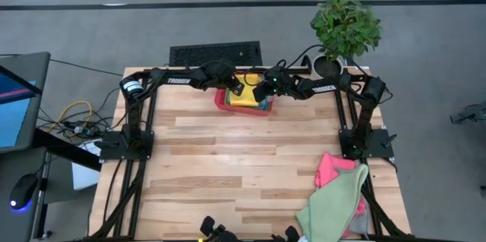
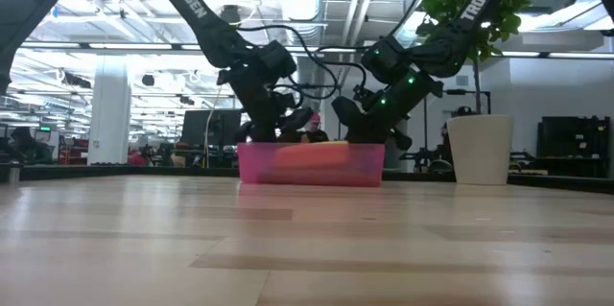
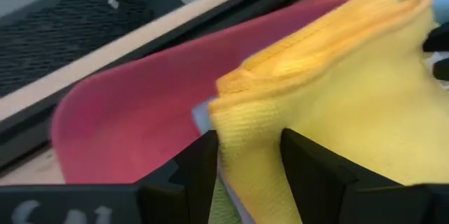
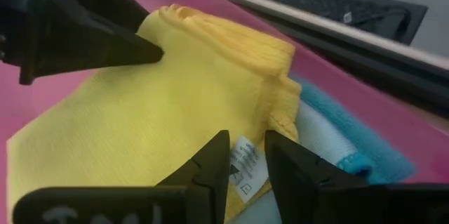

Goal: Fold microfiber towels
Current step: Stack the yellow microfiber cloth on top of the light blue microfiber cloth in the red bin, then fold the green microfiber cloth

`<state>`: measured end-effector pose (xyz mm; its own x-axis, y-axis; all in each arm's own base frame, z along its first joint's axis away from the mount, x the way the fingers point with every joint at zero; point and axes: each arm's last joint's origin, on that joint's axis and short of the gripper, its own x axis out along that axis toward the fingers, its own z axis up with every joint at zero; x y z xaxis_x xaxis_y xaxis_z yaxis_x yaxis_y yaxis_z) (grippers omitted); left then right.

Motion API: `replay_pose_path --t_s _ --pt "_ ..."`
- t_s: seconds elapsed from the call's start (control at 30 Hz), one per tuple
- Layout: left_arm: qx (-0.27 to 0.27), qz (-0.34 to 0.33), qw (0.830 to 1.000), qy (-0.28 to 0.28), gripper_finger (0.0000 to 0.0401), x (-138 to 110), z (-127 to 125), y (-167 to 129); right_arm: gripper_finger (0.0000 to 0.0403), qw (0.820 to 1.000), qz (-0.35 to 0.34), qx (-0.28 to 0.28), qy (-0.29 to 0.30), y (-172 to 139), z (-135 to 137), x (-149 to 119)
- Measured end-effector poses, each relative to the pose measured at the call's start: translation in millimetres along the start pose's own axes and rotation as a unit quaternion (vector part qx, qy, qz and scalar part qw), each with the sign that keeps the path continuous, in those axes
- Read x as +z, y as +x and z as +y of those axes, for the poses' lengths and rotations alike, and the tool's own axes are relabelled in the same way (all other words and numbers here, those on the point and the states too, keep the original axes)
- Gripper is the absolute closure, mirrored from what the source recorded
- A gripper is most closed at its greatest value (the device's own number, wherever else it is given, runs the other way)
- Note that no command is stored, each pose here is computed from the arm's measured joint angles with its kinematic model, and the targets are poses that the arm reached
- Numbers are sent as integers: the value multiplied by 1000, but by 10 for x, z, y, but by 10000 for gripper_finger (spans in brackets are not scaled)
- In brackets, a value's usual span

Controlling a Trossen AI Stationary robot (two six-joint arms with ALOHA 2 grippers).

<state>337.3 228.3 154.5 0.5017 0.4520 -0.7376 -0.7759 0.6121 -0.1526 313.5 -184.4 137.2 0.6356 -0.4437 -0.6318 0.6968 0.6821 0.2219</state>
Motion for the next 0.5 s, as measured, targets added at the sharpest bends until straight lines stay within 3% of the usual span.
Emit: replay_pose_path --t_s 0.1,0.23,0.5 --pt "-22 -10 1000 -2 240 75 -42 -97 284 1000 -3 10 0 -126 22 79" --pt "-31 -66 997 6 225 367 -113 -429 284 999 -44 18 -22 -509 79 387" --pt "-54 -58 993 89 161 555 -275 -1158 264 997 11 12 -75 -1626 129 508"
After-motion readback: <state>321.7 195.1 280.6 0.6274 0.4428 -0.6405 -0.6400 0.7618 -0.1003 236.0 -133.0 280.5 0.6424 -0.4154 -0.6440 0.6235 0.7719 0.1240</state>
